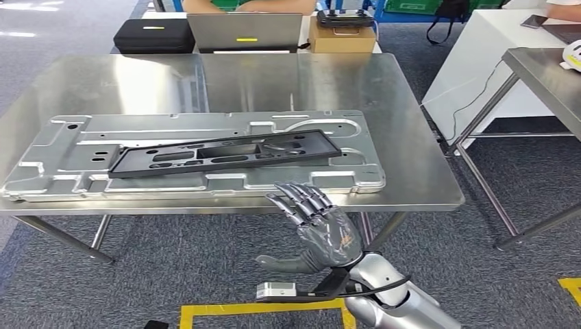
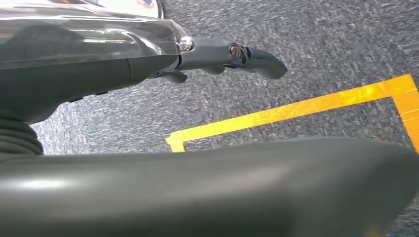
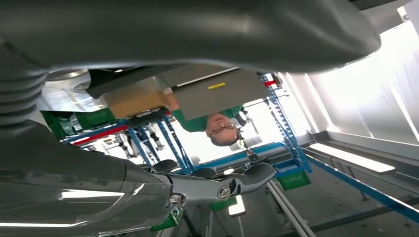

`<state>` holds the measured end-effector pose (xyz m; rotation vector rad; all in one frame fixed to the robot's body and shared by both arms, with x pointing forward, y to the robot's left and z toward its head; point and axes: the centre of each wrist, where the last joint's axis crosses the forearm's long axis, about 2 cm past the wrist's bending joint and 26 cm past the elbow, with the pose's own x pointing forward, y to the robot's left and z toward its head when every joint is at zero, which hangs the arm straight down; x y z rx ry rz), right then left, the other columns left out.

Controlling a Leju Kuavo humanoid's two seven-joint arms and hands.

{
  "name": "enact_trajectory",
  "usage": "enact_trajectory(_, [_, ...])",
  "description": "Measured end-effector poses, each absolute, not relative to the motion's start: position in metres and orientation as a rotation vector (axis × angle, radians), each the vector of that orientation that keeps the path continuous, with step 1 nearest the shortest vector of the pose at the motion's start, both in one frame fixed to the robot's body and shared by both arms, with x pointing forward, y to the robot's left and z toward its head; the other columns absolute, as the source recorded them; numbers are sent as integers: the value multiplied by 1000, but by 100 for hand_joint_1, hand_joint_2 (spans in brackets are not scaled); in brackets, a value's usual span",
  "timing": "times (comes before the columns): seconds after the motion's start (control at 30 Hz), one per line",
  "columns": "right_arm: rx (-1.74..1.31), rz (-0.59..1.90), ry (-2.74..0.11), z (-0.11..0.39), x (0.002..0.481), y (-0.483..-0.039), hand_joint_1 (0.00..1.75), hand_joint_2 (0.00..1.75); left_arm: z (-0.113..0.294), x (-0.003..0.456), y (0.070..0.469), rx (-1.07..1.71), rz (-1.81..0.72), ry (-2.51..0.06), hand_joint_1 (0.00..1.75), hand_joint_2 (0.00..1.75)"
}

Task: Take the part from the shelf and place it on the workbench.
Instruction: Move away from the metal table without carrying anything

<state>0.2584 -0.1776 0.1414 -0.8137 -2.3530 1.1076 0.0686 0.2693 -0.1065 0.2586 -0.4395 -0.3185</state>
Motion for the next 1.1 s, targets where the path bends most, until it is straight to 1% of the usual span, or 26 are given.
enact_trajectory(0.3, [-786,1089,-2335,140,257,-178,0,0,-107,68,270,262,-313,-439,0,0])
enact_trajectory(0.43, [-624,1086,-2216,124,253,-181,0,0,-107,67,271,263,-300,-439,0,0])
enact_trajectory(0.57, [-451,1126,-2038,89,245,-183,0,0,-107,67,272,266,-298,-440,0,0])
enact_trajectory(0.7, [-329,1128,-1738,32,234,-192,0,0,-107,68,272,271,-308,-440,0,0])
enact_trajectory(0.87, [-271,1038,-1209,-45,197,-229,0,0,-106,71,272,269,-332,-430,0,0])
enact_trajectory(1.0, [-256,970,-759,-79,154,-257,0,0,-105,77,271,263,-359,-429,0,0])
enact_trajectory(1.1, [-249,928,-534,-92,128,-270,0,0,-104,84,270,260,-377,-440,0,0])
